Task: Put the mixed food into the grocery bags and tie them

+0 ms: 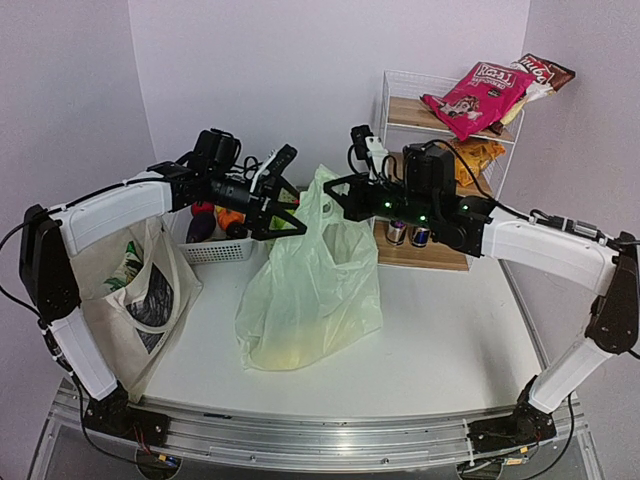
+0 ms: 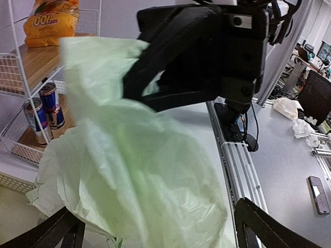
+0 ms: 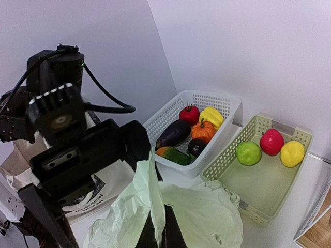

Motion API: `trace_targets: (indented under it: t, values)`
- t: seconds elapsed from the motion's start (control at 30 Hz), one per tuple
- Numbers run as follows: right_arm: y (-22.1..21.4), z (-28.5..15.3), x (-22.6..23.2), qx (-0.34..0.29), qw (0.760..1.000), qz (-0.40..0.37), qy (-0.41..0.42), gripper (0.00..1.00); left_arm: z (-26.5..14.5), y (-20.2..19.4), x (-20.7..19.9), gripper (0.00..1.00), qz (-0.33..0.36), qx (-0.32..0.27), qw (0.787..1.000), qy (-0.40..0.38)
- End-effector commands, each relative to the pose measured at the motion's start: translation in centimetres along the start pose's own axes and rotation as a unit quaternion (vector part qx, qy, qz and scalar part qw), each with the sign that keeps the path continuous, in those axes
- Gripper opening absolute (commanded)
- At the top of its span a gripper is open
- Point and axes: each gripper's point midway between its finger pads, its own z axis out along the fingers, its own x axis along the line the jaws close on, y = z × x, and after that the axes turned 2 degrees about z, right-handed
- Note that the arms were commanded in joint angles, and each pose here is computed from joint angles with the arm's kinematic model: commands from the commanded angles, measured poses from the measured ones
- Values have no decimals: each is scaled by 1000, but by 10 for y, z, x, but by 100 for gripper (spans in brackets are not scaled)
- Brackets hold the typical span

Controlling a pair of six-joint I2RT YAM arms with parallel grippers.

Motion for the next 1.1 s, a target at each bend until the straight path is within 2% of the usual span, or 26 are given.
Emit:
trace_targets:
  t: [0.0,0.2,0.27,0.4,0.5,0.57,0.7,1.07]
  values:
    - [8,8,-5,-20,1000,4,-12,0,10,26,-16,99,17,-28,999,-34]
    - [11,-5,-17,-34,998,-6,-51,0,8,31,-9,78,21,-31,999,-23]
    - [13,-11,-11,-35,999,-10,-37,0,3,31,-8,82,21,-34,999,-19]
    - [22,-17,33,-14,997,-13,74,0,-9,34,0,97,24,-38,999,-8]
    - [26,-25,64,0,989,-17,145,0,-21,39,5,99,34,-40,999,2]
    - [25,-33,68,4,988,-19,155,0,-29,43,8,100,45,-42,998,14]
    - [21,-50,45,-11,995,-41,89,0,-35,46,10,100,58,-43,997,31]
    - [12,-38,-11,-10,997,-57,-49,0,-8,51,24,99,-23,-55,998,26]
